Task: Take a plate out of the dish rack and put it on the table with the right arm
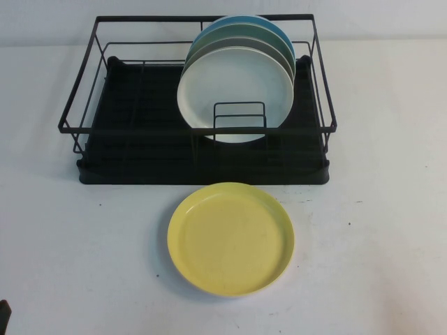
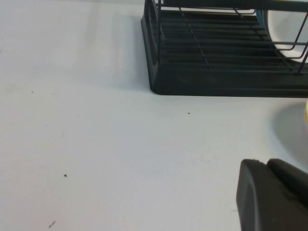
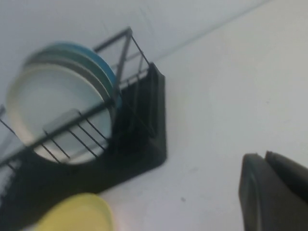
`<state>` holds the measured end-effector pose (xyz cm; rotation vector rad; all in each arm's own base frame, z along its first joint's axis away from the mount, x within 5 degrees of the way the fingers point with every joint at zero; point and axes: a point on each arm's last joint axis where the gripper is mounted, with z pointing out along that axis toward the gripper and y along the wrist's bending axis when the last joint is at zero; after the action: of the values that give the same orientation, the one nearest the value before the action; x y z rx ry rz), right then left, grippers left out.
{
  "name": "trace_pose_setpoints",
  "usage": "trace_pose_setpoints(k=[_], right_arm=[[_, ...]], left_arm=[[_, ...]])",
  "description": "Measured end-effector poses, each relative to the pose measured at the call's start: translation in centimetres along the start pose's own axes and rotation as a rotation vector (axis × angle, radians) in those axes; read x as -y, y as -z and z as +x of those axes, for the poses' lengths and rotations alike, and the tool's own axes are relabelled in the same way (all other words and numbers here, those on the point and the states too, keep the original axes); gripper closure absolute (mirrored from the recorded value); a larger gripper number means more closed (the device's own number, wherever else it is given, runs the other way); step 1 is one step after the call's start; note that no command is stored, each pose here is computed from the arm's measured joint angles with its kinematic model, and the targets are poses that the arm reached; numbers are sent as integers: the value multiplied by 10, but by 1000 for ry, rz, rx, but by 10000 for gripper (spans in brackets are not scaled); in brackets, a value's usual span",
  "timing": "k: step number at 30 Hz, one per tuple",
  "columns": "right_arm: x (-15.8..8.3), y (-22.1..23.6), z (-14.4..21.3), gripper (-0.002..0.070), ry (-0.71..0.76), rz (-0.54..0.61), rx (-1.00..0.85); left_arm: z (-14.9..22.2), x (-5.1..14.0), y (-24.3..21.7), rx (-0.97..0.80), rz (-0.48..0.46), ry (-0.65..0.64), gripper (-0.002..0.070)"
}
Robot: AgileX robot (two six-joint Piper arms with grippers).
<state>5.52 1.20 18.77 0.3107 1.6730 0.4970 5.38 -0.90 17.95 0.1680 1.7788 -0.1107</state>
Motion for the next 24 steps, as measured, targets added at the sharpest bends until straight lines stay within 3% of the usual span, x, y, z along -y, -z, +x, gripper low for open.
trace_pose_setpoints(k=[3, 9, 16, 24], right_arm=[[-2, 0, -5, 694, -188, -32, 58], [-4, 1, -11, 694, -315, -53, 100], [-44, -2, -61, 694, -163, -114, -22], [-89, -80, -126, 694, 123, -164, -368]], left_arm=[[0, 0, 0, 0, 0, 0, 679], [0, 0, 0, 0, 0, 0, 679], [0, 0, 0, 0, 0, 0, 679], [0, 0, 0, 0, 0, 0, 679]])
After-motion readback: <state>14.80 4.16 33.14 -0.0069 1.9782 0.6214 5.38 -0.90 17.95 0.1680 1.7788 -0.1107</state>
